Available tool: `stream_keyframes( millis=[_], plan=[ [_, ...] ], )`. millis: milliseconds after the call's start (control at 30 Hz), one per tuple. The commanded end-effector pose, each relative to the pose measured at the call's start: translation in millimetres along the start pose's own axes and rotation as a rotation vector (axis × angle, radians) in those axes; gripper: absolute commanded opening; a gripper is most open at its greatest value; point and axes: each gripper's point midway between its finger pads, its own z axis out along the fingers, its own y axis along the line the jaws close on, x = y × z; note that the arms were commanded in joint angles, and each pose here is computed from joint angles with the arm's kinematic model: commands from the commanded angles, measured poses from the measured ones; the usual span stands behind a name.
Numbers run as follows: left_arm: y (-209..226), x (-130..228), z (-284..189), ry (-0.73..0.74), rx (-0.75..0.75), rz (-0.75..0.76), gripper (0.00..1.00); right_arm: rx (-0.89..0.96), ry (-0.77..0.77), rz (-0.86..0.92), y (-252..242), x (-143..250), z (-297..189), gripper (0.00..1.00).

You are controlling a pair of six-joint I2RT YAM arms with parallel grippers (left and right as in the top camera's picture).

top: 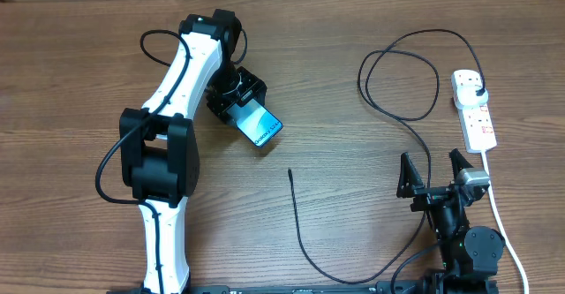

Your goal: Plug charger to phone and switch on socket

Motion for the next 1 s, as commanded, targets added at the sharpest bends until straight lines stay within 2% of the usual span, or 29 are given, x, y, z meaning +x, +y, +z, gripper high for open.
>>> stream_keyframes(
  millis=[0, 300, 600, 767, 967],
  plan=[
    [-16, 15, -27, 0.01, 0.092, 0.015, 0.04, -0.001, -0.011, -0.002, 0, 0, 0, 1.0],
    [-15, 13, -27, -0.003, 0.086, 0.016, 0.04, -0.015, -0.092, -0.018, 4, -20, -1, 1.0],
    [-16, 13, -27, -0.002, 0.088, 0.017, 0.04, -0.042, -0.056, -0.013, 8, -13, -1, 1.0],
    [-15, 13, -27, -0.002, 0.087, 0.017, 0.04, -0.041, -0.053, -0.013, 11, -28, -2, 1.0],
    [-15, 13, -27, -0.002, 0.087, 0.016, 0.04, -0.028, 0.061, 0.001, 10, -38, 12, 1.0]
  ],
)
